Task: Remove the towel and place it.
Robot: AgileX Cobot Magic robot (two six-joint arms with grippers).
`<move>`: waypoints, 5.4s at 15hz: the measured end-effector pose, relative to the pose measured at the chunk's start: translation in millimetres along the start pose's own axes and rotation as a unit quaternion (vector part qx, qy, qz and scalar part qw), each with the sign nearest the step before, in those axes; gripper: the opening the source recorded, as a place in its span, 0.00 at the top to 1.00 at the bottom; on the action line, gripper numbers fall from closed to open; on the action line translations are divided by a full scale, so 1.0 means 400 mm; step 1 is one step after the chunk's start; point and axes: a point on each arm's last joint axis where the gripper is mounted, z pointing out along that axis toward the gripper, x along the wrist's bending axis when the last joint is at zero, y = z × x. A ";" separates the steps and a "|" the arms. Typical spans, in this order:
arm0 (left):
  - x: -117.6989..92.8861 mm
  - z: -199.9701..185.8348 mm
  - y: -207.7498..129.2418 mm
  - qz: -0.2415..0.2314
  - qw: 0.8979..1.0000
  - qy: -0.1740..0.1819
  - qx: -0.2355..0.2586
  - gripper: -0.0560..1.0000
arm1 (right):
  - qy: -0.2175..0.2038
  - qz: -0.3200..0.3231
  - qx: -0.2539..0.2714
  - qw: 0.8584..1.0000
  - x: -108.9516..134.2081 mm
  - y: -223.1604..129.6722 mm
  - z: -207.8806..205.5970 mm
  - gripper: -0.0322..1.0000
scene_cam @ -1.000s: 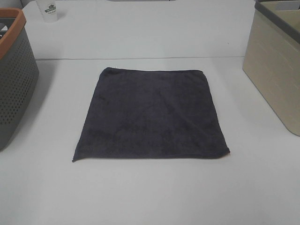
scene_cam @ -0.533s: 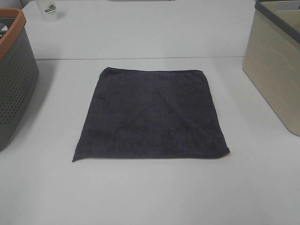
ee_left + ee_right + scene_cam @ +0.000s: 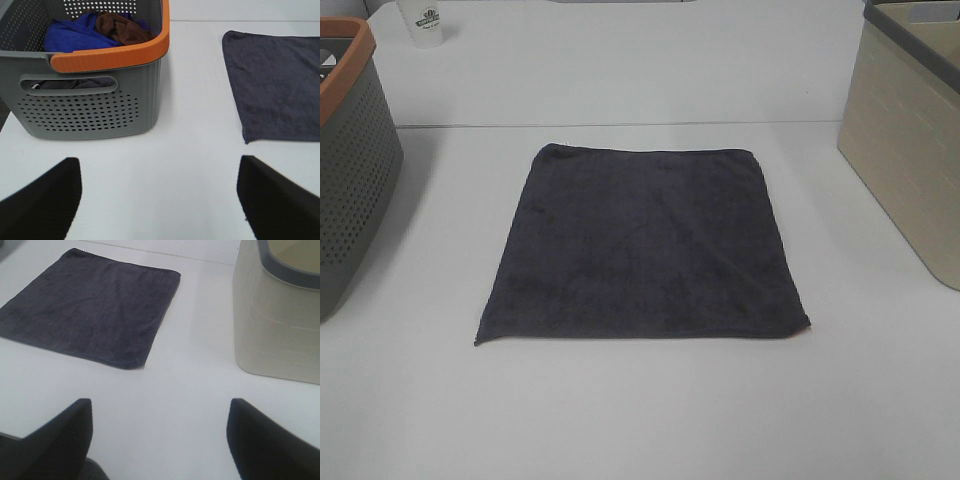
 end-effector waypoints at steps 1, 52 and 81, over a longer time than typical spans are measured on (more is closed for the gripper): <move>0.000 0.000 0.000 0.000 1.000 0.000 0.000 0.20 | 0.000 0.000 0.000 1.000 0.000 0.000 0.000 0.25; 0.000 0.000 0.000 0.000 1.000 0.000 0.000 0.20 | 0.000 0.000 0.001 1.000 0.000 -0.001 0.002 0.25; 0.000 0.000 0.000 0.000 1.000 0.000 0.000 0.20 | 0.000 0.000 0.001 1.000 0.000 -0.001 0.002 0.25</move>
